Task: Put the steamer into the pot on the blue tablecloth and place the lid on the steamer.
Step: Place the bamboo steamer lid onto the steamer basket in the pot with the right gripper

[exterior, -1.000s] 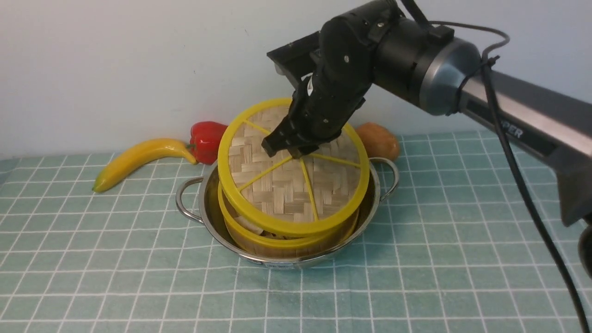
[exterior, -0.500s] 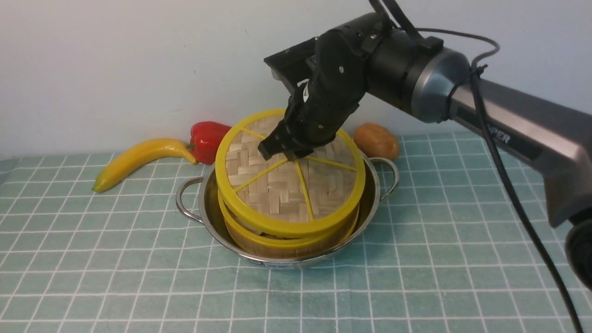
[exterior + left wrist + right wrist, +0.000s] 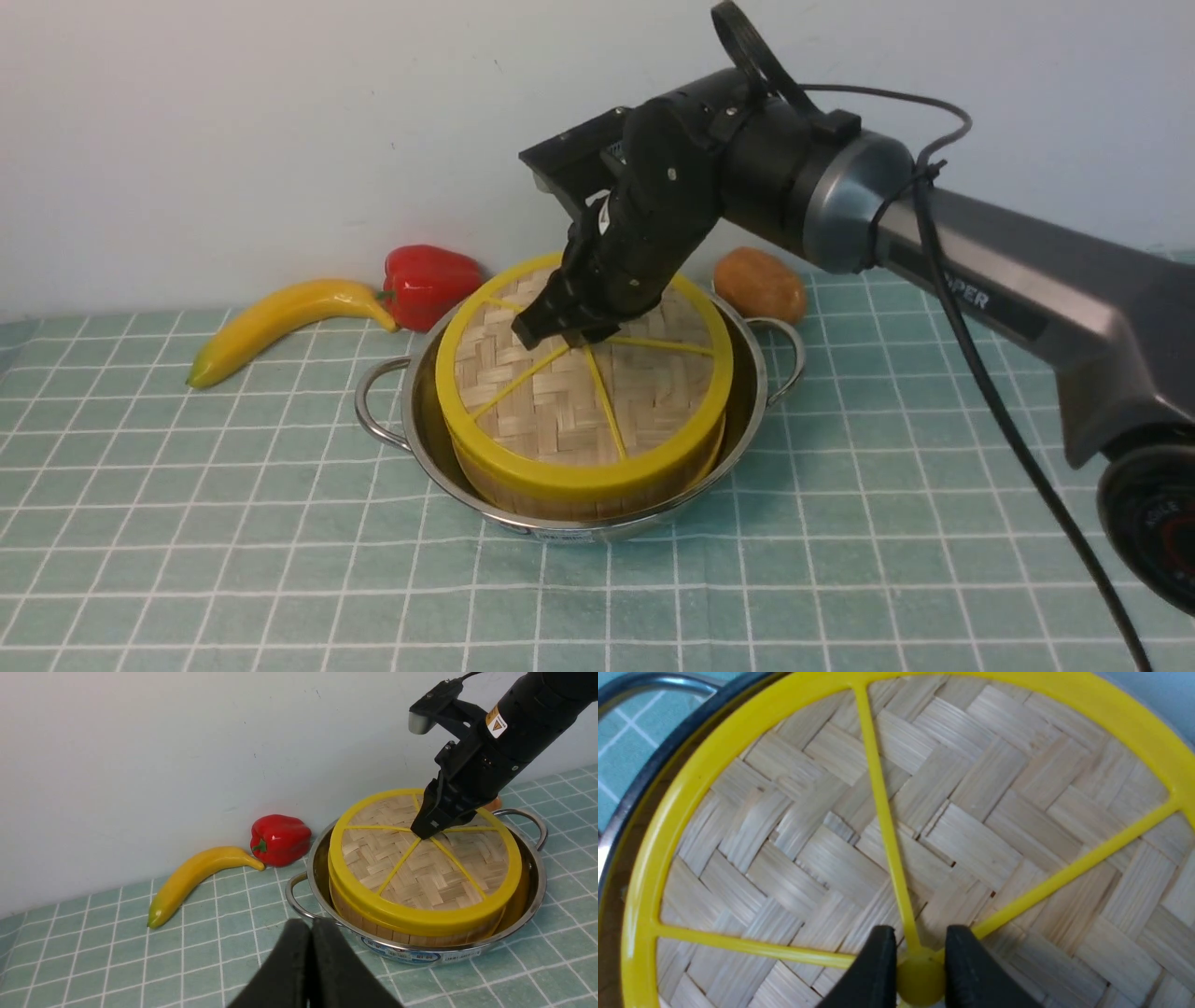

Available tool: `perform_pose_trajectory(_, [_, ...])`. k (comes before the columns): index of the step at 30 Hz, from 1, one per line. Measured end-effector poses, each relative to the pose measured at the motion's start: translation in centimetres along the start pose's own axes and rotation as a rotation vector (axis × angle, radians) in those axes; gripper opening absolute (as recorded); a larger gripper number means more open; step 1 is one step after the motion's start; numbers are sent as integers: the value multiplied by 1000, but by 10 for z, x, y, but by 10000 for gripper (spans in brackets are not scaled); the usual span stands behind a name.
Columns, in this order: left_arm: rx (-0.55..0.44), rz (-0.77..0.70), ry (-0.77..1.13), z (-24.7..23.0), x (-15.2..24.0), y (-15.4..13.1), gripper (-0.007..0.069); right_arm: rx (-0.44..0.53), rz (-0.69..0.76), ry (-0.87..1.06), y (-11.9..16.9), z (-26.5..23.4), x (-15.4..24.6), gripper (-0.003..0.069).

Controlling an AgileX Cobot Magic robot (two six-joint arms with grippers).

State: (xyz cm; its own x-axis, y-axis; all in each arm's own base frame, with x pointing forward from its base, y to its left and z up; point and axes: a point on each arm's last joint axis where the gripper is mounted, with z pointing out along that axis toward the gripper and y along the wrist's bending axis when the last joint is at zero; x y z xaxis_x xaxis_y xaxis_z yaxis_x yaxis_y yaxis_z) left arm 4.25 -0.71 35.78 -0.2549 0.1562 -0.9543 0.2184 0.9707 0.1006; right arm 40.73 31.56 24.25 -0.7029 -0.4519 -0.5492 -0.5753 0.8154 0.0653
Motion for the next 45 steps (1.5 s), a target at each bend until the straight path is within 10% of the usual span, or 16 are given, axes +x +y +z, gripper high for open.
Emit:
perform_pose_trajectory(28, [0, 0, 0, 0, 0, 0, 4, -2, -10, -5, 1, 7, 1, 146])
perform_pose_trajectory(38, [-1, 0, -16, 0, -1, 0, 76, 2, -10, -26, 2, -24, -8, 438])
perform_pose_trajectory(45, [-2, 0, -32, 0, -3, 0, 132, 27, -36, -266, 6, -161, -46, 532])
